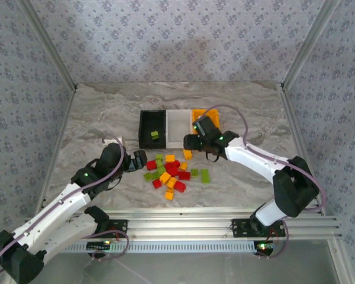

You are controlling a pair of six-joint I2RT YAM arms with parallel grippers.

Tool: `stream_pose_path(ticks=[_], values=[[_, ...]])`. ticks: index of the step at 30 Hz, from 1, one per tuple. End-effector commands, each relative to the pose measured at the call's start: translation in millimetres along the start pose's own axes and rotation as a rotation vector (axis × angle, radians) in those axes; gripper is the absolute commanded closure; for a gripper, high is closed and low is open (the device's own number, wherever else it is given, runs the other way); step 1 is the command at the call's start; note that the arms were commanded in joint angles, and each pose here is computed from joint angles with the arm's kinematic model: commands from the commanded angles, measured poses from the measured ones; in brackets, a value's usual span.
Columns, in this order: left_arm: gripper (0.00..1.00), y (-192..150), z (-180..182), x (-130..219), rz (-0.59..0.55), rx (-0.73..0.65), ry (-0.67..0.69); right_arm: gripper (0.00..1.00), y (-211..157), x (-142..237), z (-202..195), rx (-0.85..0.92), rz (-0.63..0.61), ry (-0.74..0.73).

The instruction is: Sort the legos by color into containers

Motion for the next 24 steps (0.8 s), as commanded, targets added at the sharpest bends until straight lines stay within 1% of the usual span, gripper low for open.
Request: stream_pose_path(ticks=[1,8,14,17,22,24], values=[[0.0,-1.6,6.3,1.3,-0.004,0.004,0.035,0.22,-22.6,-24.7,2.0,0.005,0.05,-0.01],[0.01,-6.3,9.0,-0.4,0.016,0.025,0.036,0.25,-28.2,-64.2,10.0,0.027,0.054,-0.048],[0.01,-6.1,11.3,0.4,0.014,0.03,0.037,0.33,-28.1,-84.2,7.6,0.039,0.074,-0.103],[0.0,-7.0,11.6,0.0,0.017,0.035,0.034,0.4,-29.7,-87.4,5.6,0.04,0.085,-0.109],[0.01,-6.9,12.4,0.2,0.02,0.04,0.035,0.61,-30.6,-79.1,5.0,0.038,0.085,-0.093],[0.01,-5.4,12.0,1.2,0.017,0.042,0.034,0.67,-30.5,-68.2,5.1,0.039,0.074,-0.082]])
Point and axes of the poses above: each hand's point on the last joint's axis, 136 mm out from that joint toward the fingers, its own x axis back along the fingers, its own z axis along the line the jaws close on, y = z × x, the point moved 9 cm from there along x, back along the fingers, and after that the axes turned 12 degrees about -x, right-handed, at the moved point
